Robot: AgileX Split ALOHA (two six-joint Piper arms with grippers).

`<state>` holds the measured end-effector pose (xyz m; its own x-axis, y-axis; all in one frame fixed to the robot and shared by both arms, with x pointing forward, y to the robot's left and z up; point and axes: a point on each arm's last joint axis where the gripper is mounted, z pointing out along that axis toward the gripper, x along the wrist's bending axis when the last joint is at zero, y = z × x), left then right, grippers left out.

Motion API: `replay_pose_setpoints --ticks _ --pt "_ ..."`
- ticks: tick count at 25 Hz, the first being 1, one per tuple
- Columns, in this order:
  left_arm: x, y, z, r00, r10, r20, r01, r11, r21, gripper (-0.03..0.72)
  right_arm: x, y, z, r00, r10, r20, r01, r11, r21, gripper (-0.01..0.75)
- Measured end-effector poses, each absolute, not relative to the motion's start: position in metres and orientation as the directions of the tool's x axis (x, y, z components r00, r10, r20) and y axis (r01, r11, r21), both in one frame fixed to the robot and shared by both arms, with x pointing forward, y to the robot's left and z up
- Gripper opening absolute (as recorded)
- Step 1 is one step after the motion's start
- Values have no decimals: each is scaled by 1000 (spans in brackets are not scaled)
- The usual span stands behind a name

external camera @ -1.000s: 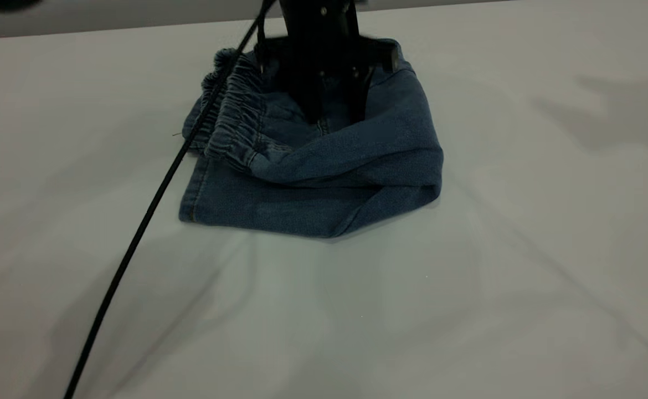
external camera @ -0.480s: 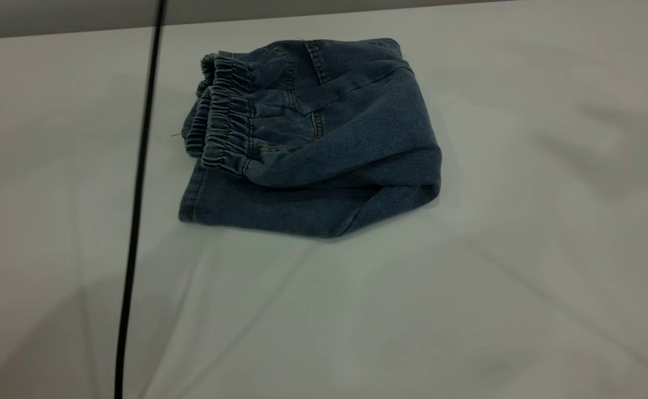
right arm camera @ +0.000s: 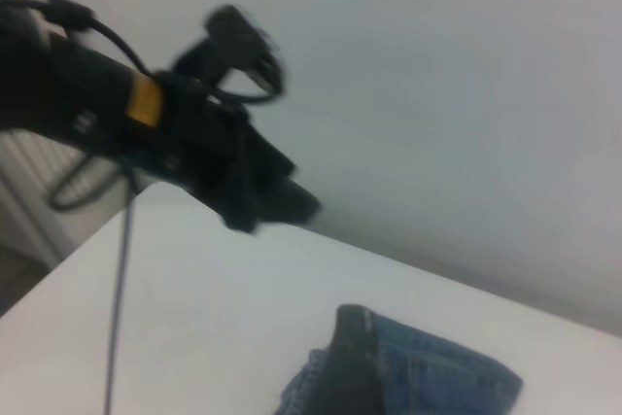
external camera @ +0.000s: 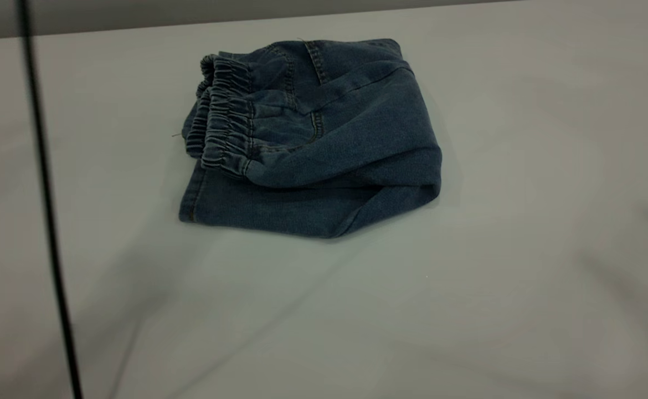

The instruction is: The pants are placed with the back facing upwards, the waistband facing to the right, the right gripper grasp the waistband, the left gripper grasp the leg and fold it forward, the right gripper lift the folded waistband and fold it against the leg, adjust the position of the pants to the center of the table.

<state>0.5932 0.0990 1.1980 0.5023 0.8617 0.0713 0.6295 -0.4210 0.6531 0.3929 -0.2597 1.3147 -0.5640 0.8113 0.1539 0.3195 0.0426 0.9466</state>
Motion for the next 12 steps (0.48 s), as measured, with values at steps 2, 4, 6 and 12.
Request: replay_pose_setpoints --ticks 2,4,6,12 --pt "569 113 1215 501 862 70 617 -413 670 454 364 -256 1313 -552 824 130 295 47 954 584" --pt "545 127 1225 503 862 66 614 -410 675 454 338 -253 1308 -550 828 110 272 52 961 584" --pt "520 142 1229 503 862 65 618 -411 670 454 310 -248 1298 -549 829 111 258 42 965 584" --pt "429 195 1228 502 862 65 607 -405 683 454 245 -240 1247 -511 853 109 251 26 968 584"
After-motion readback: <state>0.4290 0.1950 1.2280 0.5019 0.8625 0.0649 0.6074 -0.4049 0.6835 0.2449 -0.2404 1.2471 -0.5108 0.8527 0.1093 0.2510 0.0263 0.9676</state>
